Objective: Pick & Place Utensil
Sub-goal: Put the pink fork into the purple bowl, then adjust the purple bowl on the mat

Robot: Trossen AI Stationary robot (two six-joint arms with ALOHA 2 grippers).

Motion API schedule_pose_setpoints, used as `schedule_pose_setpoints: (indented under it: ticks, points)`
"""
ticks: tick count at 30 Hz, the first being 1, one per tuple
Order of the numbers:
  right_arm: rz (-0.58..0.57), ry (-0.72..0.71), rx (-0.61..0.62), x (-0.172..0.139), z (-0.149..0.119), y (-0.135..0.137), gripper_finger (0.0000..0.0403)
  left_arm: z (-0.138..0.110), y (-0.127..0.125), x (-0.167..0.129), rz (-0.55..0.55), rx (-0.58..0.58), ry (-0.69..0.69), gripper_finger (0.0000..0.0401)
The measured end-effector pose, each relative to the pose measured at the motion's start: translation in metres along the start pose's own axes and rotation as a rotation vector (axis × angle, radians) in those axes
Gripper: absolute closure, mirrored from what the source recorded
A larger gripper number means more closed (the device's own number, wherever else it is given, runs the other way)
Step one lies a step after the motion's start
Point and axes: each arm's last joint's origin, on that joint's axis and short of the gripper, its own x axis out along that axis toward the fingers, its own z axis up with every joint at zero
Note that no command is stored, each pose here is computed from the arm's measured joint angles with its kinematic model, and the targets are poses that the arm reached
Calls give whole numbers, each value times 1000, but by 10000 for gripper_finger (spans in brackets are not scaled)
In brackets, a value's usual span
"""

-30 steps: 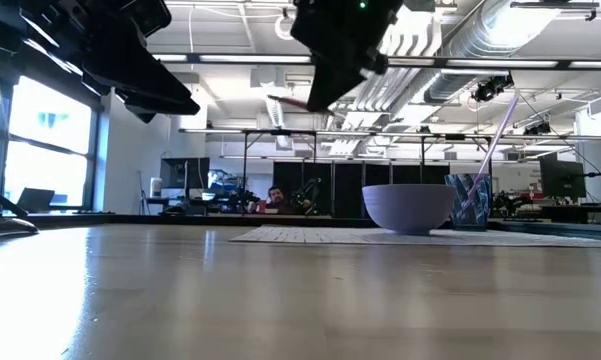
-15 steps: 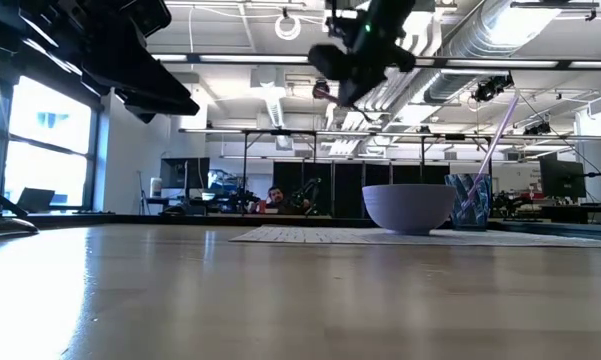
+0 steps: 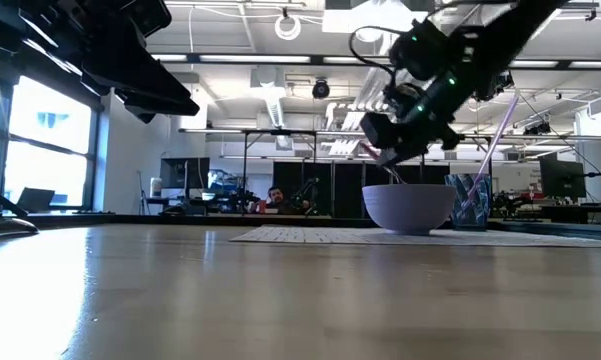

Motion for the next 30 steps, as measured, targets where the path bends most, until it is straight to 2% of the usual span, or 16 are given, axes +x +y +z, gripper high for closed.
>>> schedule_pose_setpoints:
  ticks: [7,15,24,30]
  points:
    - [164,-66,-52,7,-30,-14,349,0,0,0,0,0,0,272]
    - [190,2,-64,11,-38,-16,317,0,0,0,0,0,-1,272]
    - [196,-5,-56,10,-37,-16,273,0,0,0,0,0,0,272]
    - [265,-115,19,-16,-13,-16,251,0,0,0,0,0,0,272]
